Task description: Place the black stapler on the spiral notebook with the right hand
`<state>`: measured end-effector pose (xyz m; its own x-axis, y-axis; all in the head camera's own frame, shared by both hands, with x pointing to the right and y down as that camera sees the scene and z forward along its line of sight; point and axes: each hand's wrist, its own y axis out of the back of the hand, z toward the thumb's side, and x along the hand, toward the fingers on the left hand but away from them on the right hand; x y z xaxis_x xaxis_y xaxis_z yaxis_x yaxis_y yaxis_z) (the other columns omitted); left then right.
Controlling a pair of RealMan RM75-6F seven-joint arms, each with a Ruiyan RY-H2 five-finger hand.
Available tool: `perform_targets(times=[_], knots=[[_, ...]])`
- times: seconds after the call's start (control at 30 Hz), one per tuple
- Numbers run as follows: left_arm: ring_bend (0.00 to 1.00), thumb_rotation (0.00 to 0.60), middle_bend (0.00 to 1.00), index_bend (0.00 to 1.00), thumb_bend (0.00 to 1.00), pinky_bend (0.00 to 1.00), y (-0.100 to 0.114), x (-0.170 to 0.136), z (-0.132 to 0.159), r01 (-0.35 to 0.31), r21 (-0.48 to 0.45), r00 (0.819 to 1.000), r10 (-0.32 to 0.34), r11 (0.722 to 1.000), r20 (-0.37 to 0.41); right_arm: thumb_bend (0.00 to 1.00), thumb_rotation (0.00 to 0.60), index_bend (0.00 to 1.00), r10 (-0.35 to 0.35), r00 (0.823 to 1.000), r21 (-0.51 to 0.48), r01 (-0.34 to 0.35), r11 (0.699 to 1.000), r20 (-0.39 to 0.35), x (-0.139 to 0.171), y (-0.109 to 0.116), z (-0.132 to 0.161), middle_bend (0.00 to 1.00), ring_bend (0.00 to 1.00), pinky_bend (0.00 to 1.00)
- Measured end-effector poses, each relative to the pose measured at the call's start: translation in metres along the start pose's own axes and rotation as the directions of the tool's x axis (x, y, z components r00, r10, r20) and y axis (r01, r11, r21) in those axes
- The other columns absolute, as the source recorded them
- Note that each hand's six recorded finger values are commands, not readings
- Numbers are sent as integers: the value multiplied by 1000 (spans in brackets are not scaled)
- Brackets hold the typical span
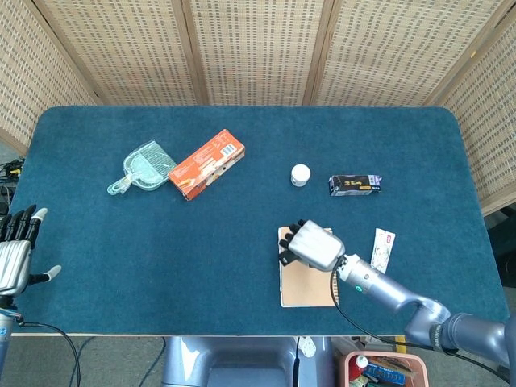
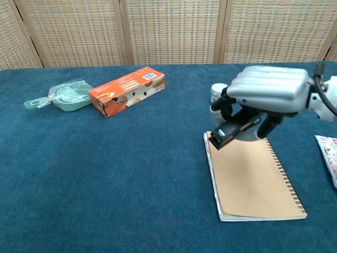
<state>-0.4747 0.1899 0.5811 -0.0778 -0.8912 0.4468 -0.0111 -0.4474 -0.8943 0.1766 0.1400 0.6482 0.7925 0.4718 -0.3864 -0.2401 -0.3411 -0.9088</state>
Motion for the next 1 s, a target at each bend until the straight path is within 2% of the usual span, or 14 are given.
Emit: perform_targets(times=[0.17, 0.47, 0.6, 0.67, 0.7, 0.73, 0.8, 0.87, 0.9, 1.0], knots=[[0, 600, 0, 0, 35, 0, -2, 0, 2, 6, 7, 1000, -6, 1000, 6, 434, 600, 554, 20, 992, 55, -13, 998, -125, 19, -9, 10, 585, 427, 546], [0, 600, 0, 0, 35, 0, -6, 1, 3, 20, 15, 1000, -20, 1000, -1, 434, 600, 554, 106, 965, 118, -80, 990, -240, 17, -34, 15, 585, 427, 549], [0, 600, 0, 0, 35, 0, -7, 2, 2, 20, 15, 1000, -20, 1000, -6, 406, 600, 547, 142, 955, 151, -106, 983, -259, 17, -45, 15, 561, 426, 550], [0, 600, 0, 0, 35, 0, -7, 2, 2, 21, 15, 1000, -21, 1000, -6, 259, 600, 483, 158, 951, 173, -114, 978, -266, 18, -50, 14, 450, 370, 540], [0, 600, 0, 0, 35, 0, -7, 2, 2, 22, 15, 1000, -22, 1000, -6, 166, 600, 423, 161, 950, 186, -114, 976, -266, 18, -51, 13, 374, 307, 505], [0, 600, 0, 0, 35, 0, -8, 2, 2, 23, 15, 1000, -23, 1000, -6, 115, 600, 376, 162, 950, 199, -110, 974, -267, 18, -51, 13, 320, 254, 466], [0, 600, 0, 0, 35, 0, -8, 2, 2, 24, 15, 1000, -24, 1000, -7, 20, 600, 194, 162, 949, 246, -94, 965, -269, 17, -52, 11, 135, 84, 290], [0, 600, 0, 0, 35, 0, -7, 2, 2, 23, 15, 1000, -23, 1000, -9, 0, 600, 78, 167, 949, 312, -79, 947, -269, 17, -53, 7, 26, 8, 160], [0, 600, 0, 0, 35, 0, -7, 2, 2, 23, 14, 1000, -23, 1000, -10, 0, 600, 45, 173, 948, 341, -75, 937, -266, 17, -54, 5, 4, 0, 111], [0, 600, 0, 0, 35, 0, -7, 2, 1, 25, 12, 1000, -25, 1000, -10, 0, 600, 23, 200, 948, 427, -79, 901, -247, 20, -58, -2, 0, 0, 55]])
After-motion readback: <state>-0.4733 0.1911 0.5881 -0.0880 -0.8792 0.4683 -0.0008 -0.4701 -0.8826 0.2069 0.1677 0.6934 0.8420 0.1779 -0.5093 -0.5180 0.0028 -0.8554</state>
